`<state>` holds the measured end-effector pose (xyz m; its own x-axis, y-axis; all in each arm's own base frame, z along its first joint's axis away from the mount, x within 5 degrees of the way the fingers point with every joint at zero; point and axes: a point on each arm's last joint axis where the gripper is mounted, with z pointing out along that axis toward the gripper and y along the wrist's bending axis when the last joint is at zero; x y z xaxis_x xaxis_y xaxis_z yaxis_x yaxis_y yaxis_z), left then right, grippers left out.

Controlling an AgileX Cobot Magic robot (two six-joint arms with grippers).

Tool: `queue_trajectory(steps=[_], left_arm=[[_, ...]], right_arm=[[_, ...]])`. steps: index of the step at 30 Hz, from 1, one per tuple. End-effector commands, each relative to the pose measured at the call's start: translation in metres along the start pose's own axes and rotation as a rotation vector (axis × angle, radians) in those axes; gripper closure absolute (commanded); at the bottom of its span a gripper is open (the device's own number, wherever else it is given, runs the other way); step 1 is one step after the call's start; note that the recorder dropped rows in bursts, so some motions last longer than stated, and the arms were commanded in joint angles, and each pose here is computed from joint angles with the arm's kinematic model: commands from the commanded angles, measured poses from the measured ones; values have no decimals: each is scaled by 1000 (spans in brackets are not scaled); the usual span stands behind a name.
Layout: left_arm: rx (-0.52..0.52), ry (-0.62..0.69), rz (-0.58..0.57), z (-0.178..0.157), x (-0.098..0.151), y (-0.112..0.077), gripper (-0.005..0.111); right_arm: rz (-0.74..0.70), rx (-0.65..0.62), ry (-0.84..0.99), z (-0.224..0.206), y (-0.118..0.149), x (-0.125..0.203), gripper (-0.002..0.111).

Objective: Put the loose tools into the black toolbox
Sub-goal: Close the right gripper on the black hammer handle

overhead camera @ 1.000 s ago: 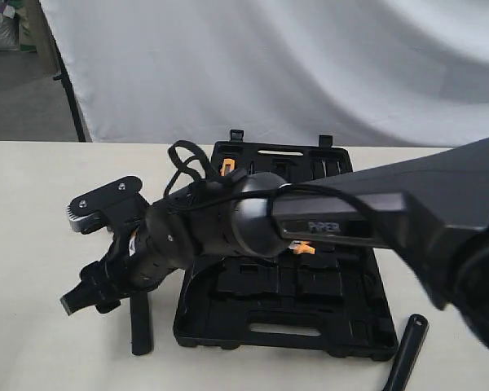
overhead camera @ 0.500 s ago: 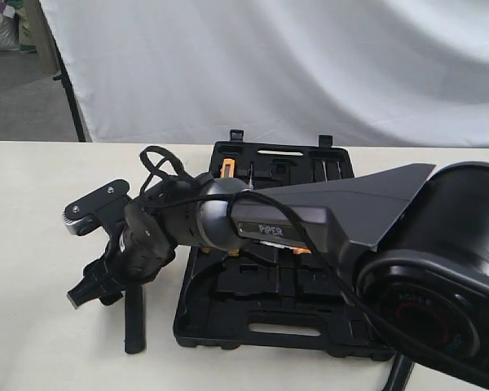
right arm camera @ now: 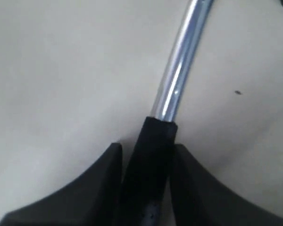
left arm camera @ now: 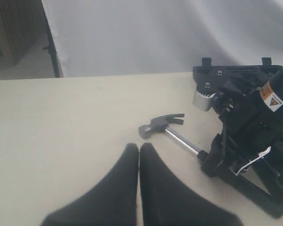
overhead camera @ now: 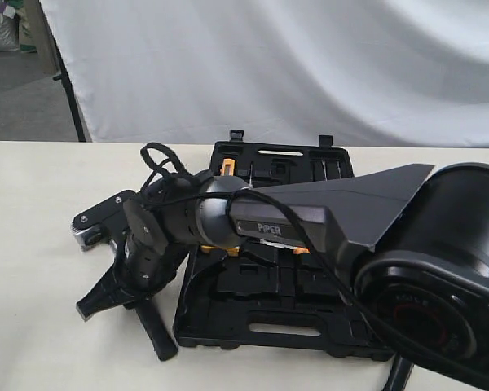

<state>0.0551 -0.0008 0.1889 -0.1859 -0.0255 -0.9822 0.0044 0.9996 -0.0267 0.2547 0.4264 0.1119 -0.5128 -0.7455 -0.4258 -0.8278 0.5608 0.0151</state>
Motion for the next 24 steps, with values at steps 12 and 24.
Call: queue_trajectory(steps=[12, 24], left_arm=[[0, -4, -4, 0, 0, 0, 106], [0, -4, -4, 0, 0, 0, 106]], right_arm=[[-180, -26, 427, -42, 65, 39, 109], [-157, -6, 523, -46, 72, 48, 108]])
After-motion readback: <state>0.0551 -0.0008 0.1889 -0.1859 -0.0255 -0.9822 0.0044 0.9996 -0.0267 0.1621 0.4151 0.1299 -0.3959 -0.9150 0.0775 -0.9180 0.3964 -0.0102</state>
